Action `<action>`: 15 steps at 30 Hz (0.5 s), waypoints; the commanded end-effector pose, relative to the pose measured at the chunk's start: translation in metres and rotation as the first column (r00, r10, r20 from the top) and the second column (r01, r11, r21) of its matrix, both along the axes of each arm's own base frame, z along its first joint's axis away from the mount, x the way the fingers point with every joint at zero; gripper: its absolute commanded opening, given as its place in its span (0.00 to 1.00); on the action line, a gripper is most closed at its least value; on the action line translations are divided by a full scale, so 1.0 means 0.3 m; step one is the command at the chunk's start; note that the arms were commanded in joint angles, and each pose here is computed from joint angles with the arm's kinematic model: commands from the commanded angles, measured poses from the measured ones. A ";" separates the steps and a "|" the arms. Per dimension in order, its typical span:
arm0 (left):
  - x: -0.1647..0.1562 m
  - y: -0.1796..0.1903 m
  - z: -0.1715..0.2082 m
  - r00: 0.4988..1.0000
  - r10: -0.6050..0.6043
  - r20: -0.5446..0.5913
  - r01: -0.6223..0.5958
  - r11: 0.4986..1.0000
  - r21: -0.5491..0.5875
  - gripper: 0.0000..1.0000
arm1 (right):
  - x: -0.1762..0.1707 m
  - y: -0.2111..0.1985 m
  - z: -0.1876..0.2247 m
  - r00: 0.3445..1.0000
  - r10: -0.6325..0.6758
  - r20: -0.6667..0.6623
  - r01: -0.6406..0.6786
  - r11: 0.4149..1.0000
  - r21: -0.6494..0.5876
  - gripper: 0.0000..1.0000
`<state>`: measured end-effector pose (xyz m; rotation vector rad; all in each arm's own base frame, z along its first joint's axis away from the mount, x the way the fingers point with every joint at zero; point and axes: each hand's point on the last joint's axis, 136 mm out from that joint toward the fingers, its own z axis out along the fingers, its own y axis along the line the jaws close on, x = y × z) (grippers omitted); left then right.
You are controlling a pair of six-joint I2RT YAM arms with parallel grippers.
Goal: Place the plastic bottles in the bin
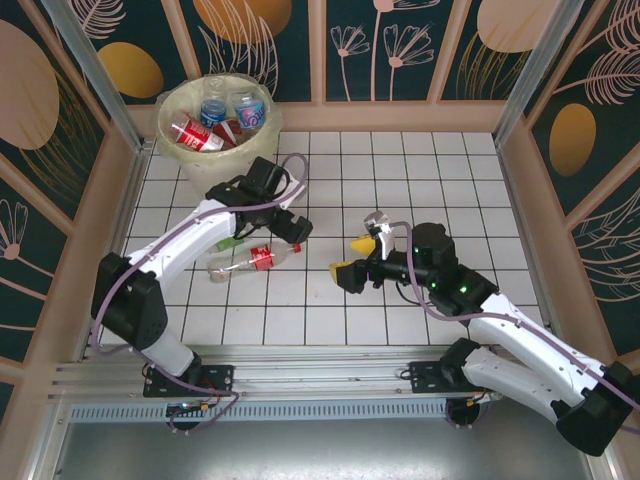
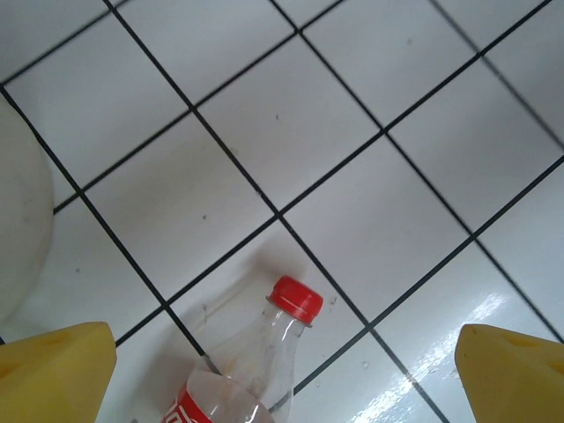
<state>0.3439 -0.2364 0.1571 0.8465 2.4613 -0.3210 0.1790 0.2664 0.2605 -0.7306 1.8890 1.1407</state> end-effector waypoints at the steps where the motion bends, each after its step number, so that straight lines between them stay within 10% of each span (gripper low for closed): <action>1: -0.013 0.053 -0.082 0.999 0.010 -0.031 -0.006 0.991 0.132 0.98 | -0.012 -0.006 -0.016 1.000 0.013 -0.012 -0.013 1.000 -0.004 0.99; 15: -0.064 0.124 -0.297 0.982 0.076 -0.174 -0.013 0.941 0.339 0.96 | -0.003 -0.014 -0.016 1.000 0.001 -0.013 -0.001 1.000 -0.006 0.99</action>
